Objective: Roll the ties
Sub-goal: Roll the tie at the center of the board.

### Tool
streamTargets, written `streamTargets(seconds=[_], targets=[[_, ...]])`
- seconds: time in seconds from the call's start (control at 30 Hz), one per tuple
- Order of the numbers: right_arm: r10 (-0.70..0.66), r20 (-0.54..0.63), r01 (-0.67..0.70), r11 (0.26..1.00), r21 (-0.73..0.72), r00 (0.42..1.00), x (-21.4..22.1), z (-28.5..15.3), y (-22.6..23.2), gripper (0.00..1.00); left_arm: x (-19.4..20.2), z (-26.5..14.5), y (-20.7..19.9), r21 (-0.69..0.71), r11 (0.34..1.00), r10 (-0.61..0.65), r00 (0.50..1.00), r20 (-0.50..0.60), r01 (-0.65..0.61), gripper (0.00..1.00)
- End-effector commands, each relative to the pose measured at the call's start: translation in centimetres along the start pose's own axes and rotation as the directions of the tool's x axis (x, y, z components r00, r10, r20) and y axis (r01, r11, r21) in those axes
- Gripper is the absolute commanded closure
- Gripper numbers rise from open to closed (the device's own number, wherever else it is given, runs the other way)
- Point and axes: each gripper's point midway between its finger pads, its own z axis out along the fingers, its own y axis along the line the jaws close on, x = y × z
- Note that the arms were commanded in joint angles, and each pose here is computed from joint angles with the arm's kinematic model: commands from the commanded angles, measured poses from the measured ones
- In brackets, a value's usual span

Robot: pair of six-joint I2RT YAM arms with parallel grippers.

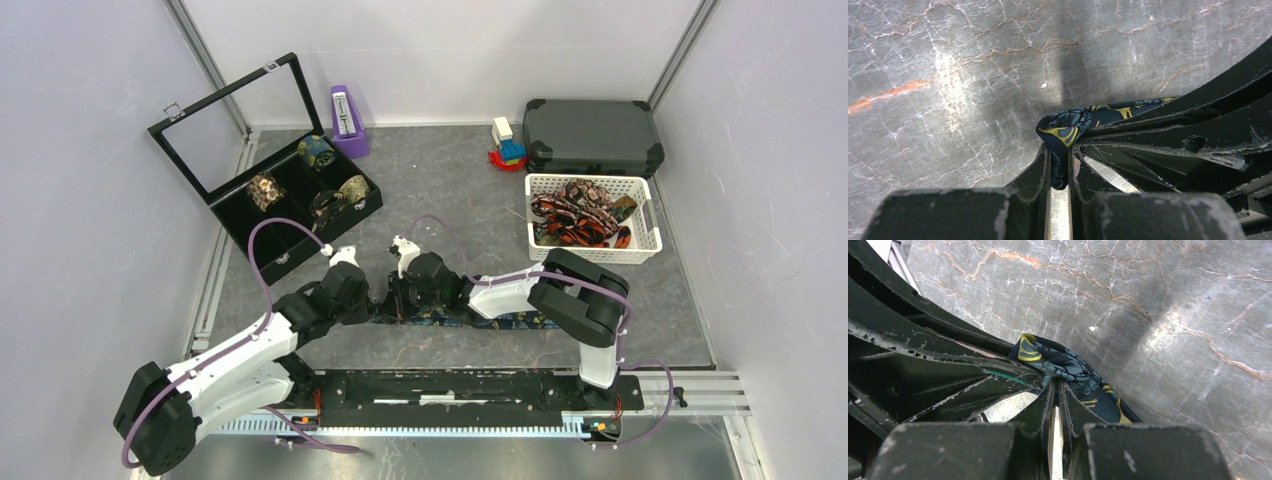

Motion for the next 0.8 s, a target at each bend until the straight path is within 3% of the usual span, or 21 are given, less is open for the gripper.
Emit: streamTargets(seconds=[0.0,0.4,0.77], targets=[[-0.002,0.04,0.005,0.997,-0.075,0.999,-1.6,1.1,2.5,0.9,-2.1,-1.0,-0.6,0.003,0.999,0.039,0.998,0.051,-0.04,0.98],[-0.005,0.033,0.008,0.996,-0.091,0.999,-1.9,1.6,3.1,0.9,-3.3,-1.8,0.1,-0.102,0.993,0.069,0.996,0.054,-0.064,0.98],[-0.018,0.026,0.02,0.997,-0.074,1.0,-1.4,1.4,2.6,0.9,-3.3,-1.9,-0.5,-0.195,0.967,0.176,0.984,0.037,-0.166,0.98]])
